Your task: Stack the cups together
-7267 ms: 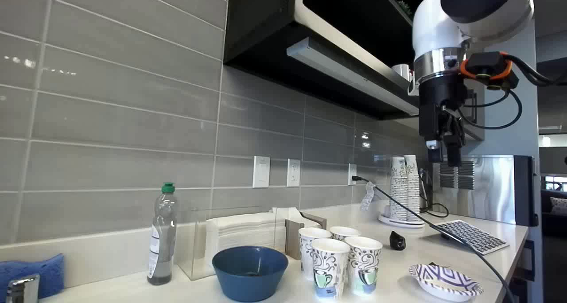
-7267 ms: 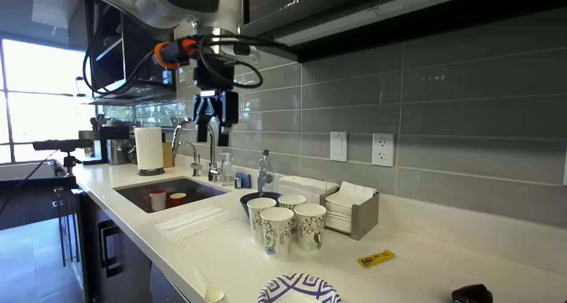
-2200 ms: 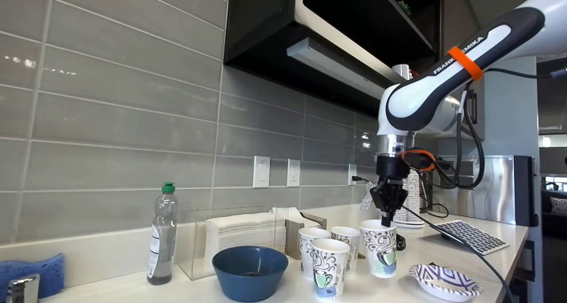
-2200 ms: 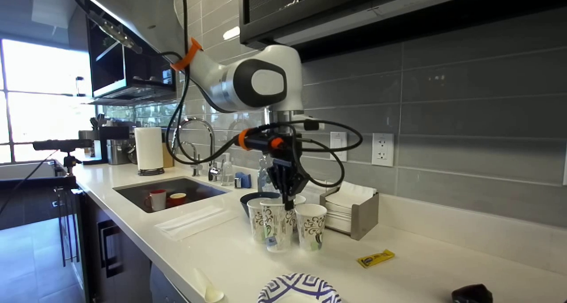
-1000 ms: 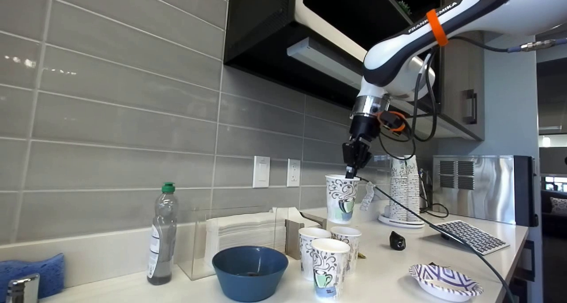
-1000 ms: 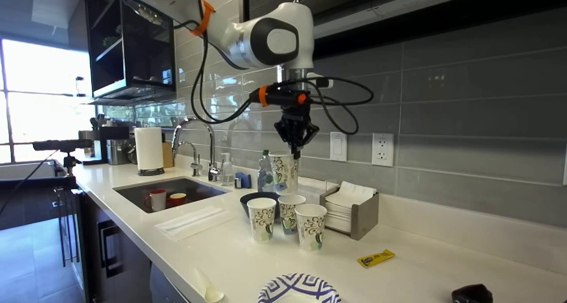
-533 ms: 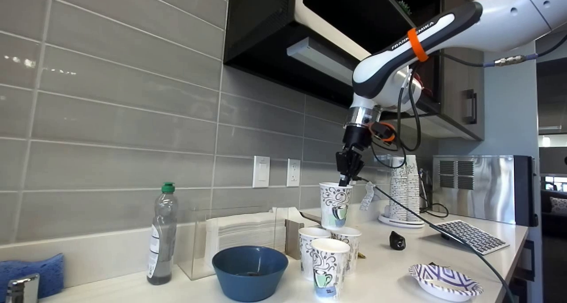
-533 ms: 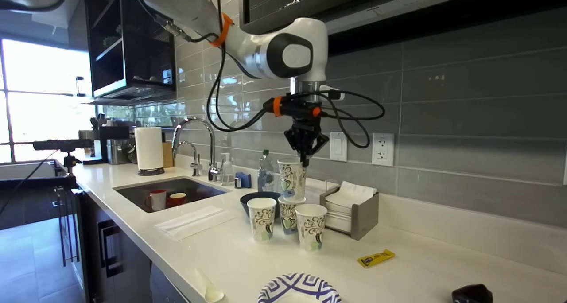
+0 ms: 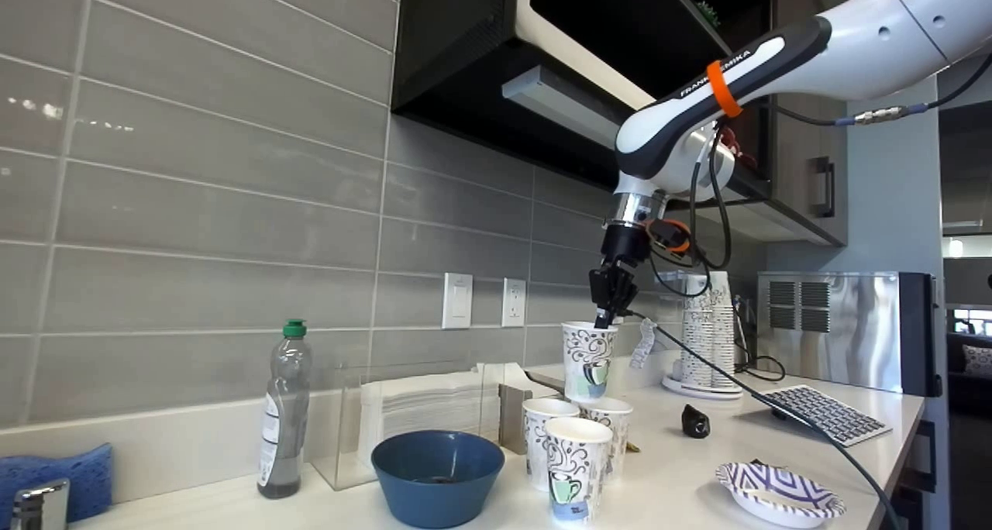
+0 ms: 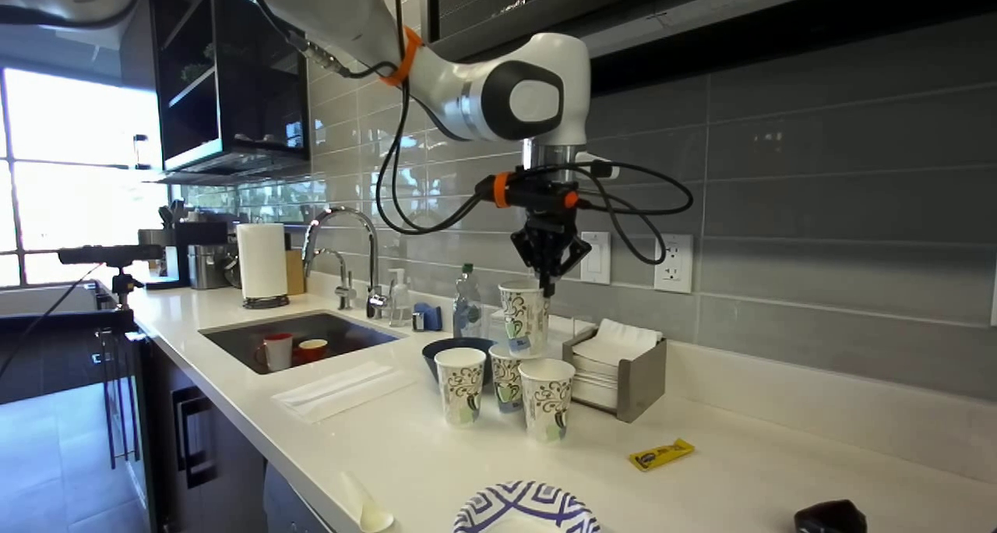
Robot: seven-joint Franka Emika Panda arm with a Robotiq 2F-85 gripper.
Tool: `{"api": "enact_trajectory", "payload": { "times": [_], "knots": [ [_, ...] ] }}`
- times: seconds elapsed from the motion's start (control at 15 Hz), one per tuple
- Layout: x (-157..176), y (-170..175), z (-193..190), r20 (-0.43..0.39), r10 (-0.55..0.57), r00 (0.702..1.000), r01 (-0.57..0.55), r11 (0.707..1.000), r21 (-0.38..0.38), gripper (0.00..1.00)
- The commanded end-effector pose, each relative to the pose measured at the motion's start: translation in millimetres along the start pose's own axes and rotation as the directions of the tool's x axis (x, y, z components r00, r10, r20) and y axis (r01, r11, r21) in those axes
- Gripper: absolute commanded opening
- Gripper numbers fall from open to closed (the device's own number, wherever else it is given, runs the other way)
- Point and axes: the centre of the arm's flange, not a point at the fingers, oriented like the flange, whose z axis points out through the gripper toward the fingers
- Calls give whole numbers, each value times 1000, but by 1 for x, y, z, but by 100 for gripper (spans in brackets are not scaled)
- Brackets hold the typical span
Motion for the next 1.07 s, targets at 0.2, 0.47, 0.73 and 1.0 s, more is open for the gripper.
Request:
{"api": "enact_trajectory", "payload": {
  "times": [0.2, 0.47, 0.73, 1.0],
  "knots": [
    [11, 3, 7, 21, -23, 1000, 22, 999, 43, 17],
    [9, 3, 10, 25, -29, 999, 28, 999, 28, 48],
    [-4, -5, -2, -5, -22, 1000, 22, 1000, -7, 77],
    [-33, -12, -21, -85, -12, 996, 7, 998, -60, 100]
  ]
}}
